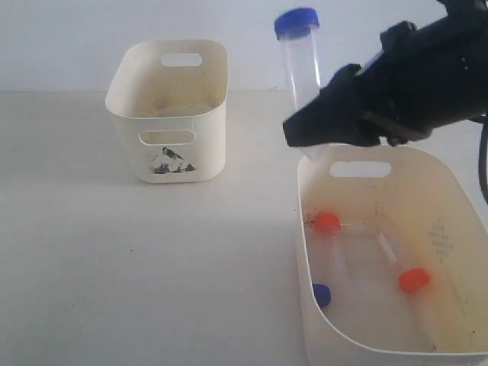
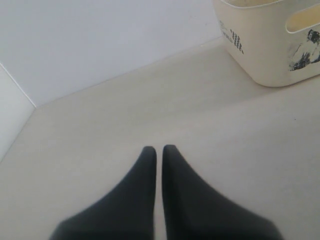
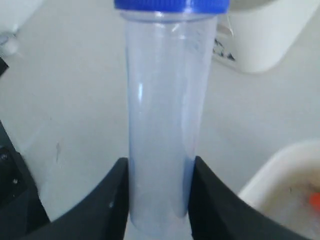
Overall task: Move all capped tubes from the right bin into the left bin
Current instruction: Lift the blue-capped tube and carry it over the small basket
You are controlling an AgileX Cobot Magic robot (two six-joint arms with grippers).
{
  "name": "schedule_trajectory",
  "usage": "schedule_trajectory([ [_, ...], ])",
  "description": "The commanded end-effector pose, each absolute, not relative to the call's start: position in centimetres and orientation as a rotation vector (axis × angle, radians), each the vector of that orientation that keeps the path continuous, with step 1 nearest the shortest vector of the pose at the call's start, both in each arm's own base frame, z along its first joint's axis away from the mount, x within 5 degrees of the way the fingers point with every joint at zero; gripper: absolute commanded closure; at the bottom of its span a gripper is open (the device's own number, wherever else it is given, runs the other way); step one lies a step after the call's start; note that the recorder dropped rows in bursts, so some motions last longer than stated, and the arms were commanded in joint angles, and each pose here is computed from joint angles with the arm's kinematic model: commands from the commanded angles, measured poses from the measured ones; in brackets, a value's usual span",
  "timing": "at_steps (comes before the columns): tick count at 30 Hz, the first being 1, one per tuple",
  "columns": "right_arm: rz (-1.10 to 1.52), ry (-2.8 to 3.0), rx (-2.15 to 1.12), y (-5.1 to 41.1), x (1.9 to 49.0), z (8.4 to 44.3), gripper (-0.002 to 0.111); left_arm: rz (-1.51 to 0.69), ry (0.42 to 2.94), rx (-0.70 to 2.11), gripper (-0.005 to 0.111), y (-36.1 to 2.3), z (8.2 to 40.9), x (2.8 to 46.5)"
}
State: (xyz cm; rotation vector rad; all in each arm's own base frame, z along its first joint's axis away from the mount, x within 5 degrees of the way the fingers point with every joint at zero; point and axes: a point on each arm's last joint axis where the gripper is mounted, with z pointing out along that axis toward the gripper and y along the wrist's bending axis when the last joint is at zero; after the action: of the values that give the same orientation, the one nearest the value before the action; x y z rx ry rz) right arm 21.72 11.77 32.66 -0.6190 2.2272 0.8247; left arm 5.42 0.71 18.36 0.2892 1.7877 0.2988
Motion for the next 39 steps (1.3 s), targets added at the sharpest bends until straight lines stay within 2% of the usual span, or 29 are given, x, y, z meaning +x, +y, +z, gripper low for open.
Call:
schedule_trajectory([
  [1,0.859,1.961,-0.727,12.9,23.6,32.9,0.108,0.285,1.782,0.283,0.102,0.7,18.5,5.4],
  [5,0.872,1.955,-0.495,13.5,27.7,30.9,0.108,0.285,1.782,0.283,0.102,0.7,18.5,5.4],
  [9,0.967,1.975,-0.594,16.6,32.3,28.7,0.108,0.285,1.782,0.283,0.102,0.7,18.5,5.4],
  [17,0.753,1.932,-0.605,22.9,37.4,27.4,0.108,0.285,1.782,0.283,0.102,0.7,18.5,5.4],
  [23,0.499,1.917,-0.461,25.1,39.3,27.0,0.107,0.285,1.782,0.283,0.102,0.7,18.5,5.4],
  [25,0.513,1.911,-0.452,25.6,39.8,27.0,0.097,0.285,1.782,0.283,0.102,0.7,18.5,5.4],
  [30,0.537,1.924,-0.357,26.0,40.9,26.6,0.043,0.285,1.782,0.283,0.102,0.7,18.5,5.4],
  [31,0.544,1.927,-0.341,26.0,41.0,26.6,0.04,0.285,1.782,0.283,0.102,0.7,18.5,5.4],
  [32,0.551,1.93,-0.331,26.0,41.0,26.6,0.041,0.285,1.782,0.283,0.102,0.7,18.5,5.4],
  [34,0.569,1.933,-0.333,26.1,40.9,26.5,0.054,0.285,1.782,0.283,0.102,0.7,18.5,5.4],
  [38,0.651,1.914,-0.369,26.4,40.2,27.8,0.103,0.285,1.782,0.283,0.102,0.7,18.5,5.4],
  [39,0.673,1.905,-0.385,26.5,39.9,28.3,0.108,0.285,1.782,0.283,0.102,0.7,18.5,5.4],
])
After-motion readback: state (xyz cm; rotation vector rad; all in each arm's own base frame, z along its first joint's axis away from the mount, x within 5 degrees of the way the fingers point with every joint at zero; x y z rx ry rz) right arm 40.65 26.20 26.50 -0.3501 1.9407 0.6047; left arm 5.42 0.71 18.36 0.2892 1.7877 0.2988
